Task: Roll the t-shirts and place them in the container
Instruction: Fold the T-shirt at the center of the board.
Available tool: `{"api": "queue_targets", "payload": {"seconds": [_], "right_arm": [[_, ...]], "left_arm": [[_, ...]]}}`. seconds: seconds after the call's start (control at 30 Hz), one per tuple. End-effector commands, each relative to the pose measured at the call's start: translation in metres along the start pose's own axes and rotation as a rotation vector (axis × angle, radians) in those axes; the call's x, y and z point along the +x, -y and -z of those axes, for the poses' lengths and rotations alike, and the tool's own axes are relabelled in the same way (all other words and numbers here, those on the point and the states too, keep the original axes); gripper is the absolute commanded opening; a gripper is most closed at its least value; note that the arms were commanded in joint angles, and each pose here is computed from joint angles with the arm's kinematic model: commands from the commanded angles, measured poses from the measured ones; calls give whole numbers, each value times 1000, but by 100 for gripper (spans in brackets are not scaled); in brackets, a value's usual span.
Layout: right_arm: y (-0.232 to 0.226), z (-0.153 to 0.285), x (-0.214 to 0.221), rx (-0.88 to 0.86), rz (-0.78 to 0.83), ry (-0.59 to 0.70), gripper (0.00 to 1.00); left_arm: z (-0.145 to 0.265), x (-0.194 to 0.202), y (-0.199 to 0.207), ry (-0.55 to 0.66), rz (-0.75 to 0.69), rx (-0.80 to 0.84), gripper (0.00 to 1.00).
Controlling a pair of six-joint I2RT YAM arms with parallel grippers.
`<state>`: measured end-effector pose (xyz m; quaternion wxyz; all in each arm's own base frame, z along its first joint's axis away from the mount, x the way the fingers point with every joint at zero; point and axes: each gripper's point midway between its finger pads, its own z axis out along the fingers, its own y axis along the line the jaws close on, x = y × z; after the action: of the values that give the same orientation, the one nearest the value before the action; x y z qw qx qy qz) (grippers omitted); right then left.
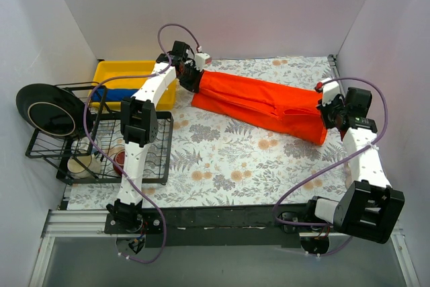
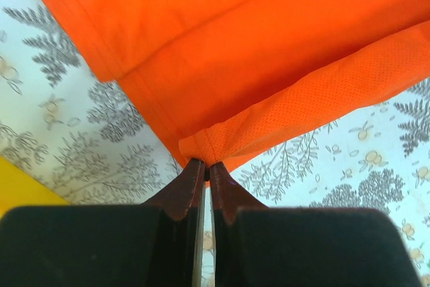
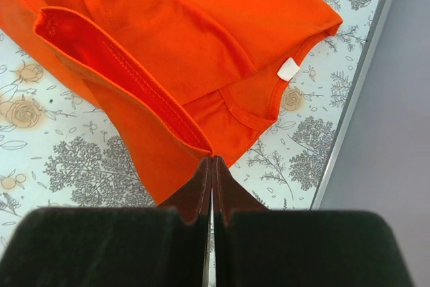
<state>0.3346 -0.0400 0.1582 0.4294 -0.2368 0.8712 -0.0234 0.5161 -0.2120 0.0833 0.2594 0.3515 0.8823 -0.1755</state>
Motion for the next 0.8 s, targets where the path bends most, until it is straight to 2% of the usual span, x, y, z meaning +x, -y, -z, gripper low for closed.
{"api": "queue_targets", "payload": {"seconds": [0.0, 0.47, 0.77], "right_arm": [[33, -2, -36, 103, 6, 102, 1], [58, -38, -46, 137, -7, 130, 1], [77, -61, -69, 130, -20, 166, 1]], "left_arm": [[13, -42, -11, 137, -35, -51, 0], [-6, -46, -34, 153, -24, -141, 0], [-15, -49, -47, 164, -20, -192, 0]]}}
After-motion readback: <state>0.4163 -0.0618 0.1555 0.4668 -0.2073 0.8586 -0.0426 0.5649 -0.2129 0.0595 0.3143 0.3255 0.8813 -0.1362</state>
